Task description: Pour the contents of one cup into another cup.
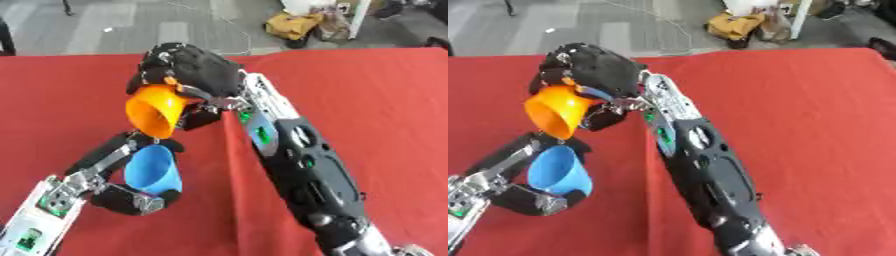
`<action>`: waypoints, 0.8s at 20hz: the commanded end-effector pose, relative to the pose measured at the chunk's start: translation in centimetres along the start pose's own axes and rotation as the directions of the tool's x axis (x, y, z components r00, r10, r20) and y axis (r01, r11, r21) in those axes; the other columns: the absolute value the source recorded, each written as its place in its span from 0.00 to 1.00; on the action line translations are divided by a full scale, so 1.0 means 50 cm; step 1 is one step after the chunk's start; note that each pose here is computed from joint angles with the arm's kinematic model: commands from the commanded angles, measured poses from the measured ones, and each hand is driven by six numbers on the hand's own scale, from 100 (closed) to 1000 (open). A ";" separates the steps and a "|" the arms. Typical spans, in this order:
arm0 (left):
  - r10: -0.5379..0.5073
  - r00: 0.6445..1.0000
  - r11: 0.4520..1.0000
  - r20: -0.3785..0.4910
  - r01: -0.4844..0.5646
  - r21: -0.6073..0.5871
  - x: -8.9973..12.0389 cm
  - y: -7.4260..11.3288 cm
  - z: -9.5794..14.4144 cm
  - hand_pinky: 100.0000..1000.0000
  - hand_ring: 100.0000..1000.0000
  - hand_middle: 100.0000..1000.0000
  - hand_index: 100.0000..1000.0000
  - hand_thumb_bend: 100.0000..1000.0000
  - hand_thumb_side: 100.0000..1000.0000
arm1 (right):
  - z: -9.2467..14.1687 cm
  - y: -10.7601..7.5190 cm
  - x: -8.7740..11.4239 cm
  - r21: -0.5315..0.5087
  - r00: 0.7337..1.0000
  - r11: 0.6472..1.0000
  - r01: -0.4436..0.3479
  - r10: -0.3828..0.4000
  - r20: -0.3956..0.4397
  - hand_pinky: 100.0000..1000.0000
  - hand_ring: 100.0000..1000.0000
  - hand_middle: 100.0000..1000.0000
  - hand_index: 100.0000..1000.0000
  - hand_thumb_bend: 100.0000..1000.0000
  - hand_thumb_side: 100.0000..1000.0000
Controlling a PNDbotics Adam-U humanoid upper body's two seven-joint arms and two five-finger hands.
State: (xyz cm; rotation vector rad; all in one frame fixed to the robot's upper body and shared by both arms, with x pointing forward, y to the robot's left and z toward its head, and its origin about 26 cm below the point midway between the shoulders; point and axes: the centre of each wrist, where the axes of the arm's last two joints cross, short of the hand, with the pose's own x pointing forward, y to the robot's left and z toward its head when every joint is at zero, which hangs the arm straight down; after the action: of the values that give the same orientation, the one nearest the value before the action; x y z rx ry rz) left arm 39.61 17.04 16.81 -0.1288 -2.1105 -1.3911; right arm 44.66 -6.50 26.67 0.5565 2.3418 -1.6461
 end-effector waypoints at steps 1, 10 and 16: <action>-0.019 0.999 1.000 0.026 0.019 0.003 0.012 0.017 -0.010 0.25 0.22 0.38 0.75 0.00 0.01 | -0.014 -0.021 -0.001 -0.012 0.999 0.999 -0.042 0.043 0.020 0.63 0.60 0.40 0.69 0.26 0.00; -0.020 0.999 1.000 0.031 0.020 0.000 0.013 0.019 -0.011 0.25 0.22 0.39 0.75 0.00 0.01 | -0.019 -0.022 0.002 -0.007 0.997 0.997 -0.076 0.076 0.029 0.63 0.59 0.41 0.69 0.27 0.00; -0.019 0.999 1.000 0.033 0.019 0.000 0.013 0.020 -0.011 0.26 0.22 0.39 0.75 0.00 0.01 | -0.020 -0.021 0.003 -0.008 0.995 0.996 -0.093 0.093 0.032 0.62 0.59 0.41 0.69 0.27 0.00</action>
State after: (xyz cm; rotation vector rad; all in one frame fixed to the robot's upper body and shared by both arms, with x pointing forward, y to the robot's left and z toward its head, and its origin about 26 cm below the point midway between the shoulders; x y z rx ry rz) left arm 39.65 16.79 17.04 -0.1424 -2.1175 -1.3981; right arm 44.56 -6.23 26.59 0.6071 2.2866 -1.6370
